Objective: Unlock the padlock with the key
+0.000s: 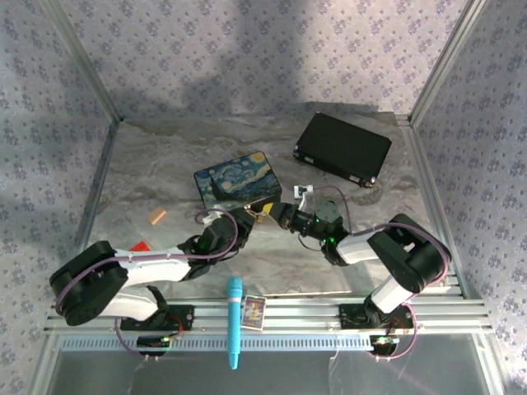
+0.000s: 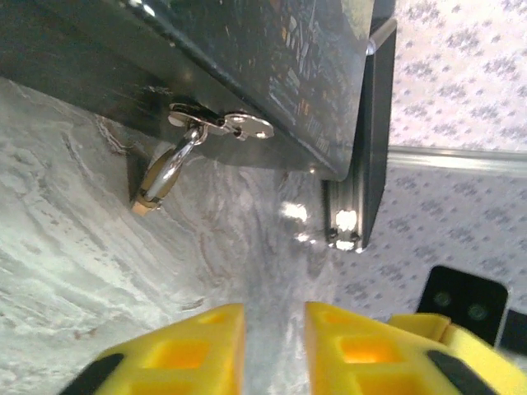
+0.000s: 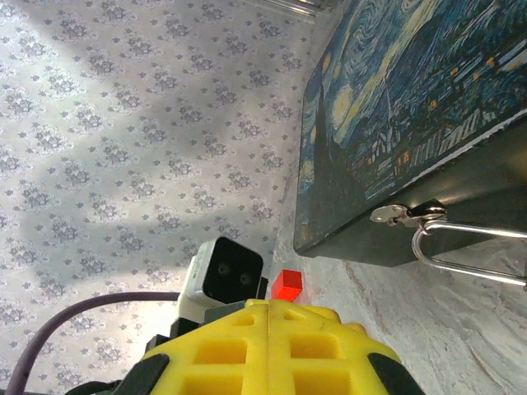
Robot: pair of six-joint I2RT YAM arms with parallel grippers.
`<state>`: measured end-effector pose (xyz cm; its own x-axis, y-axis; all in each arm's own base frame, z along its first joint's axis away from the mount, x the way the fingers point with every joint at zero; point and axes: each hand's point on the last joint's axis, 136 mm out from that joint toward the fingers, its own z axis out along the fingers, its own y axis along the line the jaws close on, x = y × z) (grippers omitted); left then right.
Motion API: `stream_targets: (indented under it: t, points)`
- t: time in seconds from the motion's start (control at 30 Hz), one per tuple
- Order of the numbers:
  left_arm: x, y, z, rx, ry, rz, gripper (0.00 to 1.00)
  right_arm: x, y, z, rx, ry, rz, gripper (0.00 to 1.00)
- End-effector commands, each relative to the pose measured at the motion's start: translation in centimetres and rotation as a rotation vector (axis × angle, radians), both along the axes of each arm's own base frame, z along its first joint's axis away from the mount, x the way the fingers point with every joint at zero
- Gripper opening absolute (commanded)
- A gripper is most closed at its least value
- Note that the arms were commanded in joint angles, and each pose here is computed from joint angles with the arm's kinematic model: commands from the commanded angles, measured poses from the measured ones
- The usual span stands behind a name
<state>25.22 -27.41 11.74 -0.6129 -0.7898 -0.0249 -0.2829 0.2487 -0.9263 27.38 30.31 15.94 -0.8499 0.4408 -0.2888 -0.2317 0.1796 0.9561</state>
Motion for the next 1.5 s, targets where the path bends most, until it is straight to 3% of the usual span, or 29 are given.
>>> stream_targets:
  t: [0.0,0.17,0.3,0.47,0.73,0.97,1.3,1.37,1.4,1.43,1.47]
  points:
    - [0.3,0.3,2.9,-0.074,-0.065,0.042,0.26,0.7,-0.4,0.2,0.004,-0.014,-0.045,0.00]
    - [-0.3,1.5,2.9,-0.034,-0.055,0.067,0.27,1.2,-1.2,-0.1,-0.011,0.000,-0.094,0.00]
    - [-0.1,1.7,3.0,-0.027,-0.069,0.078,0.49,1.2,-0.1,1.0,0.004,-0.025,-0.064,0.00]
    - [0.3,0.5,3.8,-0.096,-0.093,0.065,0.51,0.6,2.3,1.9,0.007,-0.052,-0.005,0.00]
    - [0.5,0.9,3.6,-0.082,-0.089,0.086,0.29,0.2,3.4,0.5,0.027,-0.019,0.011,0.00]
    - [0.4,1.8,3.4,-0.072,-0.090,0.116,0.29,0.1,3.4,0.6,0.023,-0.021,0.014,0.00]
    - [0.4,2.3,3.6,-0.025,-0.105,0.117,0.00,-0.7,3.8,0.2,0.015,-0.021,0.055,0.00]
    - [0.4,2.5,4.1,0.024,-0.124,0.105,0.00,-1.1,4.0,0.5,0.009,-0.042,0.088,0.00]
    - [0.4,2.6,4.3,0.057,-0.129,0.095,0.00,-1.2,4.0,0.6,0.002,-0.047,0.108,0.12]
    - [0.4,2.6,4.9,0.118,-0.150,0.072,0.00,-1.1,3.6,0.9,-0.005,-0.055,0.122,0.39]
    - [0.5,2.5,5.8,0.203,-0.184,0.033,0.00,-0.9,3.0,0.5,-0.033,-0.042,0.131,0.87]
